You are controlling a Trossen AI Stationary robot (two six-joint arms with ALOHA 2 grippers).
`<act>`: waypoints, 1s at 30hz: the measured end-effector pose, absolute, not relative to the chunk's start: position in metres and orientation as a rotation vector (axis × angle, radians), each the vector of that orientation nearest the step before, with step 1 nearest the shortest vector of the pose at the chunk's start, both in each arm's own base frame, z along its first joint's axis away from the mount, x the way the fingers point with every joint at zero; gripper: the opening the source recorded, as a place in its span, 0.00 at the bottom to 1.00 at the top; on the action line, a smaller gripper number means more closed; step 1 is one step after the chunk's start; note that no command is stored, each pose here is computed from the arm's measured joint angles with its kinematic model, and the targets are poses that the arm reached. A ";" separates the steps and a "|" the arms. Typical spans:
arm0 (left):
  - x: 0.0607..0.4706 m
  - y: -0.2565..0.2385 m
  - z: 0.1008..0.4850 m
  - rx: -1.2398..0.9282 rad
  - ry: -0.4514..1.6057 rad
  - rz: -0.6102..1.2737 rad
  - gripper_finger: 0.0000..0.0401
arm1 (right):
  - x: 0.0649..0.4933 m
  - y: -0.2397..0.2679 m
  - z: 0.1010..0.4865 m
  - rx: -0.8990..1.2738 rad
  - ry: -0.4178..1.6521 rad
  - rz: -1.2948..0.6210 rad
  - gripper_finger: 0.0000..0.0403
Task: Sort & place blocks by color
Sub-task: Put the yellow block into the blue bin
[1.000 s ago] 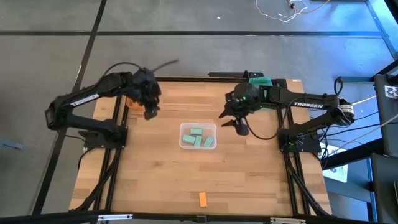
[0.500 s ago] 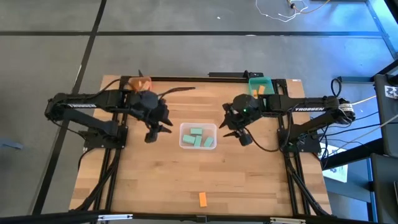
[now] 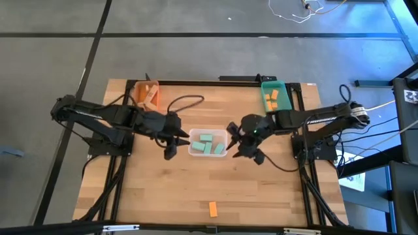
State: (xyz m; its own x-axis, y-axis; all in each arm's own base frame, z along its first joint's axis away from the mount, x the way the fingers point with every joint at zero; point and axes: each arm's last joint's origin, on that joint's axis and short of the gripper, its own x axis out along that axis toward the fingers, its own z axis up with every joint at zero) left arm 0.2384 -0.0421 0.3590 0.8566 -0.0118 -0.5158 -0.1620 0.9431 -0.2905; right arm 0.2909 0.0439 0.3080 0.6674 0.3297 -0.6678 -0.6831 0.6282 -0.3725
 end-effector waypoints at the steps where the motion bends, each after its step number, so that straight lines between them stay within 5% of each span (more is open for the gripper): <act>1: 0.240 -0.045 0.357 -0.327 0.539 0.087 0.31 | 0.295 0.048 0.305 -0.672 0.579 0.641 0.46; 12: 0.252 -0.057 0.350 -0.389 0.533 0.122 0.31 | 0.349 0.085 0.247 -0.701 0.488 0.789 0.46; 21: 0.246 -0.075 0.350 -0.454 0.539 0.099 0.31 | 0.363 0.115 0.201 -0.686 0.421 1.067 0.46; 30: 0.241 -0.087 0.350 -0.480 0.513 0.144 0.31 | 0.379 0.133 0.158 -0.704 0.368 1.132 0.46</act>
State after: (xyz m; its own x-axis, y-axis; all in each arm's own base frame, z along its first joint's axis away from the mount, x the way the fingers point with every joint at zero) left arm 0.2413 -0.0871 0.3504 0.8639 0.0144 -0.5035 -0.2503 0.8798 -0.4041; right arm 0.3791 0.1333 0.1580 0.3976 0.6943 -0.5999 -0.9143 0.2446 -0.3229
